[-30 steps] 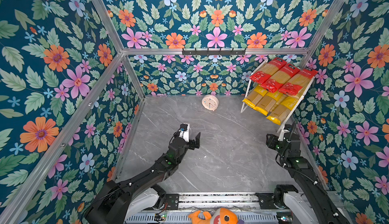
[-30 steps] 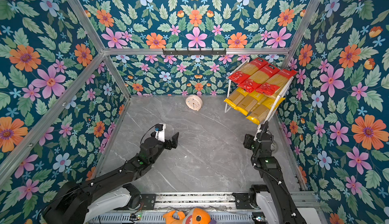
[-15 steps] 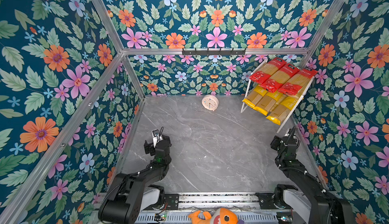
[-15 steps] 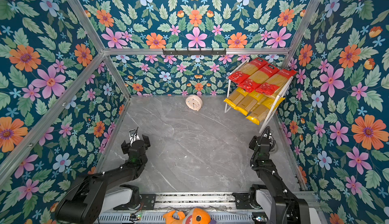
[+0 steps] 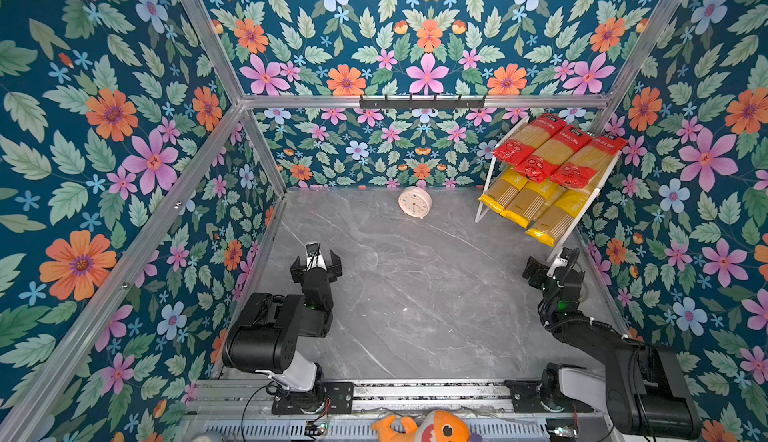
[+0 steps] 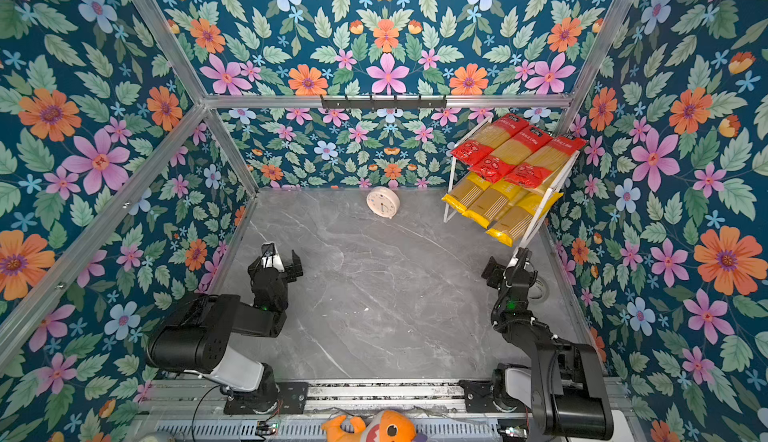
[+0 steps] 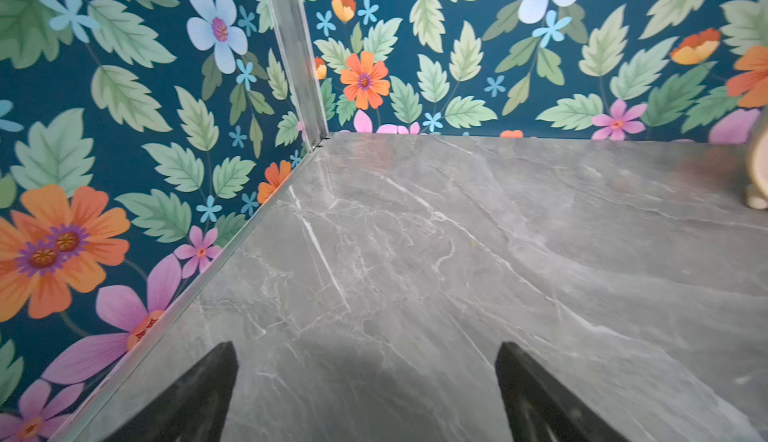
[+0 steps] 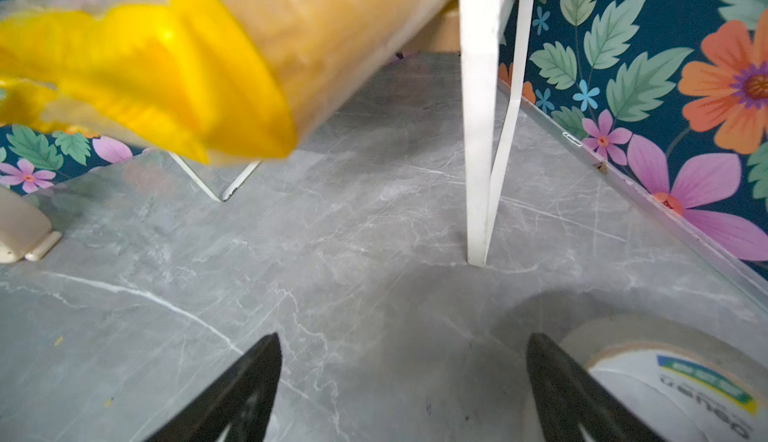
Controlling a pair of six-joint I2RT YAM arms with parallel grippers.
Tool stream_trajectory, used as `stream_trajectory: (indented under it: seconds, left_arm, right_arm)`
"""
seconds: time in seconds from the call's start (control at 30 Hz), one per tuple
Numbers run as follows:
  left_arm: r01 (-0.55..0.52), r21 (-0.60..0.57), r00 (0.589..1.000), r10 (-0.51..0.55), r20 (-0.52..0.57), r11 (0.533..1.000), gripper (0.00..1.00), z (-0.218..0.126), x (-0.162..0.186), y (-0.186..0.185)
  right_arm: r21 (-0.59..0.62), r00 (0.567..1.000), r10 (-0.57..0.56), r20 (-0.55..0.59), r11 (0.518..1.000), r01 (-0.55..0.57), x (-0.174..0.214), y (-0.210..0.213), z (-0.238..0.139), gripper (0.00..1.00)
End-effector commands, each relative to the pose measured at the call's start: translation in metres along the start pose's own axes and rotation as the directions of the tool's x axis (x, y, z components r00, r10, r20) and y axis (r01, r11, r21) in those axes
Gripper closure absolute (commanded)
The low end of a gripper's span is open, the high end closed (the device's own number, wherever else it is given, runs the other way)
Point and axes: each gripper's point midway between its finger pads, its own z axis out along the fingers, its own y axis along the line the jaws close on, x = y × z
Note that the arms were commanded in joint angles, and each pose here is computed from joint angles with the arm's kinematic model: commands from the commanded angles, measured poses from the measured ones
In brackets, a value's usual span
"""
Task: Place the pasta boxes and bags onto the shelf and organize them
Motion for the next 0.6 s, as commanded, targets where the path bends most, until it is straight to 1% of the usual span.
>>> stream_trajectory:
  seconds: [0.0,0.03,0.07,0.1,0.13,0.17,0.2,0.27,0.33,0.4,0.53,0.57]
  left_arm:
    - [0.042,-0.013,0.996,-0.041,0.077,0.999,0.00,0.005,-0.012,0.004]
    - [0.036,-0.005,0.998,-0.035,0.056,0.999,0.00,0.006,-0.010,0.002]
    - [0.042,0.001,0.999,-0.042,0.009,0.999,0.00,0.008,-0.004,0.001]
    - [0.049,-0.003,0.999,-0.049,0.015,0.999,0.00,0.010,-0.005,0.002]
    - [0.051,-0.001,0.998,-0.051,0.037,0.999,0.00,0.011,-0.008,0.003]
    - [0.052,-0.003,0.998,-0.052,0.026,0.999,0.00,0.011,-0.006,0.003]
    - [0.055,-0.009,0.998,-0.055,0.009,0.998,0.00,0.012,-0.004,0.004]
    - [0.063,-0.010,0.998,-0.063,0.012,0.998,0.00,0.014,-0.004,0.006]
    - [0.079,-0.006,0.997,-0.079,-0.006,0.997,0.00,0.016,-0.002,0.009]
    - [0.086,-0.001,0.996,-0.086,0.003,0.996,0.00,0.016,-0.003,0.010]
    - [0.085,-0.001,0.996,-0.085,0.005,0.996,0.00,0.015,-0.003,0.010]
    - [0.085,0.000,0.996,-0.085,0.005,0.996,0.00,0.014,-0.003,0.010]
  right_arm:
    - [-0.056,0.981,-0.021,0.192,0.998,0.032,-0.030,0.010,-0.002,0.03]
    - [-0.080,0.982,-0.033,0.186,0.996,0.048,-0.026,0.015,-0.001,0.01]
    - [-0.086,0.986,-0.042,0.163,0.995,0.056,-0.020,0.016,0.002,0.01]
    - [-0.068,0.987,-0.033,0.158,0.997,0.044,-0.018,0.013,0.004,0.01]
    - [-0.064,0.984,-0.032,0.177,0.997,0.044,-0.021,0.012,0.006,0.01]
    - [-0.060,0.982,-0.041,0.183,0.997,0.052,-0.022,0.013,0.007,0.01]
    - [-0.056,0.987,-0.043,0.152,0.997,0.052,-0.019,0.013,0.009,0.01]
    - [-0.044,0.993,-0.057,0.107,0.997,0.062,-0.017,0.015,0.014,0.01]
    - [-0.039,0.989,-0.081,0.122,0.996,0.086,-0.019,0.019,0.019,0.01]
    - [-0.037,0.993,-0.079,0.093,0.996,0.083,-0.016,0.019,0.019,0.01]
    - [-0.037,0.990,-0.082,0.115,0.996,0.087,-0.019,0.020,0.019,0.01]
    - [-0.038,0.991,-0.081,0.105,0.996,0.085,-0.017,0.020,0.019,0.01]
